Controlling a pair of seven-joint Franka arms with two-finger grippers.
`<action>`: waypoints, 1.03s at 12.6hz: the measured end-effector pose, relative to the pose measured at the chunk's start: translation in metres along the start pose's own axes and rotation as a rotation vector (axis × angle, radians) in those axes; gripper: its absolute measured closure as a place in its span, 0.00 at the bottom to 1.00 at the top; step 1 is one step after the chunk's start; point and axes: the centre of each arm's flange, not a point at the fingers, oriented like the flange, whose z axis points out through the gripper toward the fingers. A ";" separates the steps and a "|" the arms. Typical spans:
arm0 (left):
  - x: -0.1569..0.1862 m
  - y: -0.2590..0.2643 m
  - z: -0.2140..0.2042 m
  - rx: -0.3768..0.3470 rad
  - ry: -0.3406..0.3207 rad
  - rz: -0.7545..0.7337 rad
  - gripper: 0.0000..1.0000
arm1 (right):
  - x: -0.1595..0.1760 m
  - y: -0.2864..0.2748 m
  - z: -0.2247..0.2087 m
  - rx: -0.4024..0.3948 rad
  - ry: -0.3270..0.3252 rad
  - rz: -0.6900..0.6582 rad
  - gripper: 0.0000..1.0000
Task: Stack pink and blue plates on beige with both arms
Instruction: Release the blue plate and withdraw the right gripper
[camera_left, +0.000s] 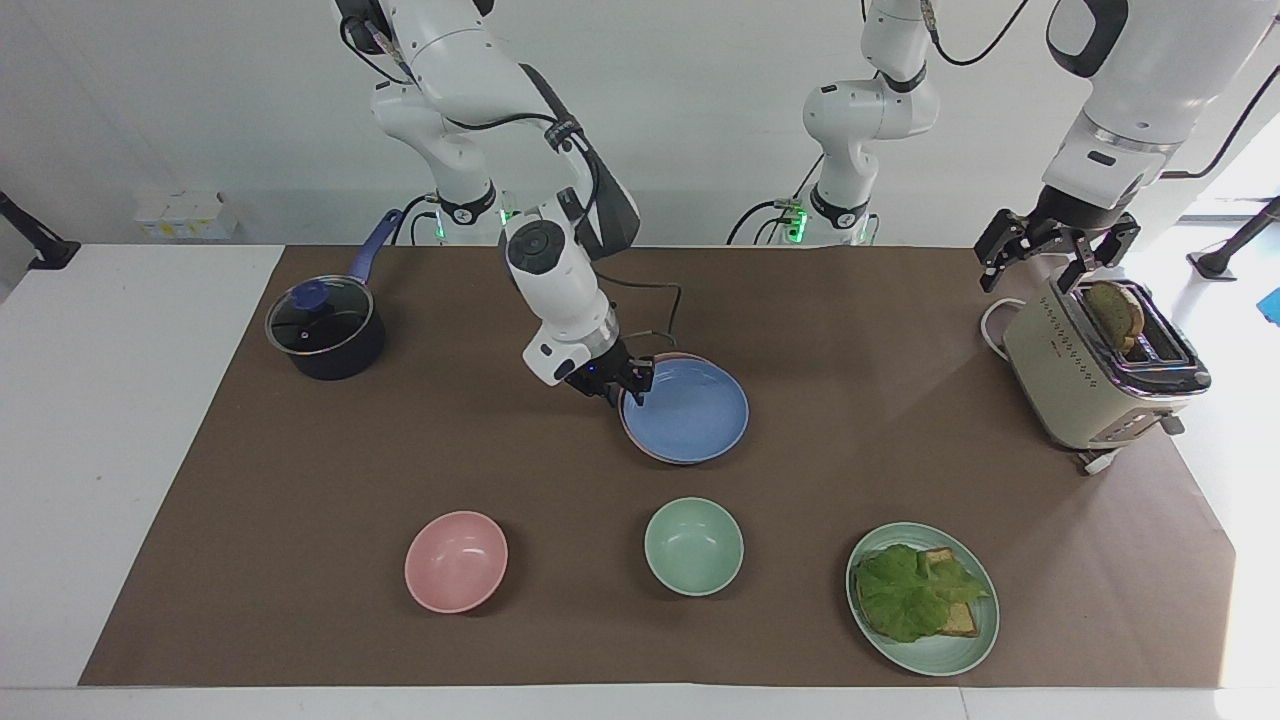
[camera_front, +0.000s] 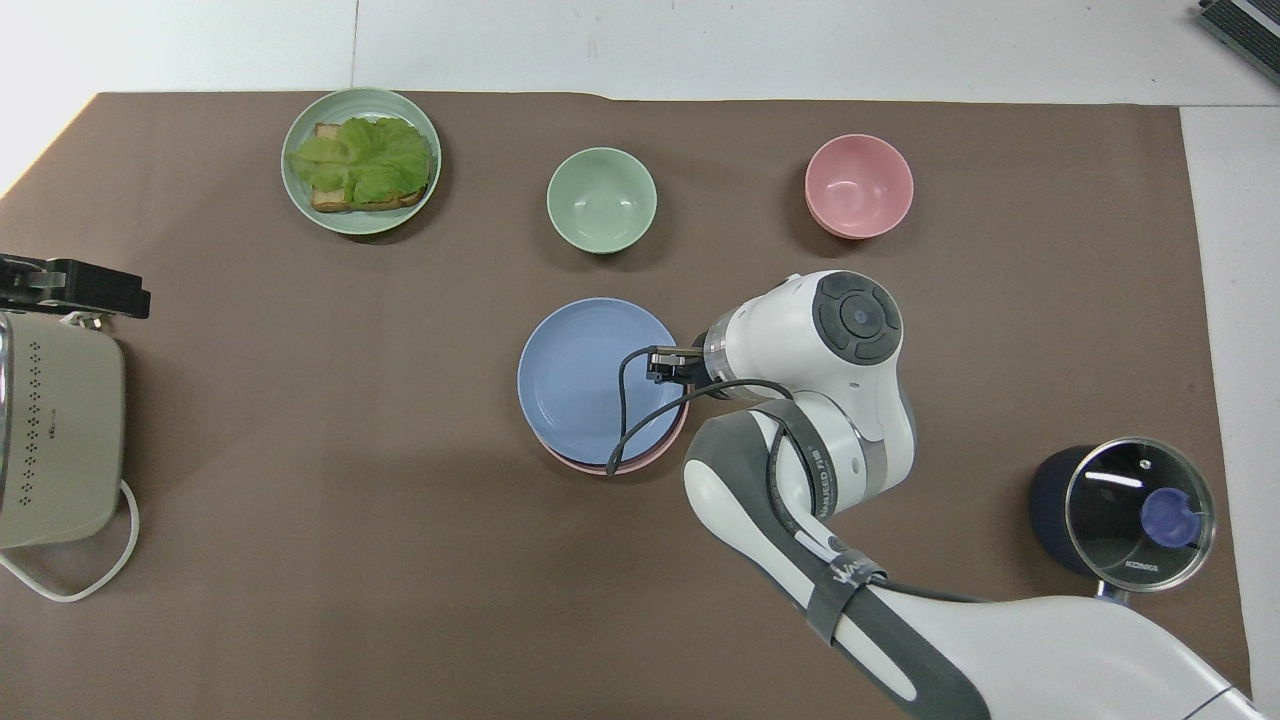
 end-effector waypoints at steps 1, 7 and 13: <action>0.000 0.000 0.000 0.000 0.000 0.000 0.00 | 0.002 -0.001 -0.003 0.001 0.008 -0.004 0.31; 0.000 0.000 0.000 0.000 0.000 0.000 0.00 | 0.038 0.035 -0.108 -0.014 0.159 0.033 0.00; 0.000 0.000 0.000 0.000 0.000 0.000 0.00 | 0.044 0.126 -0.216 -0.168 0.232 0.086 0.00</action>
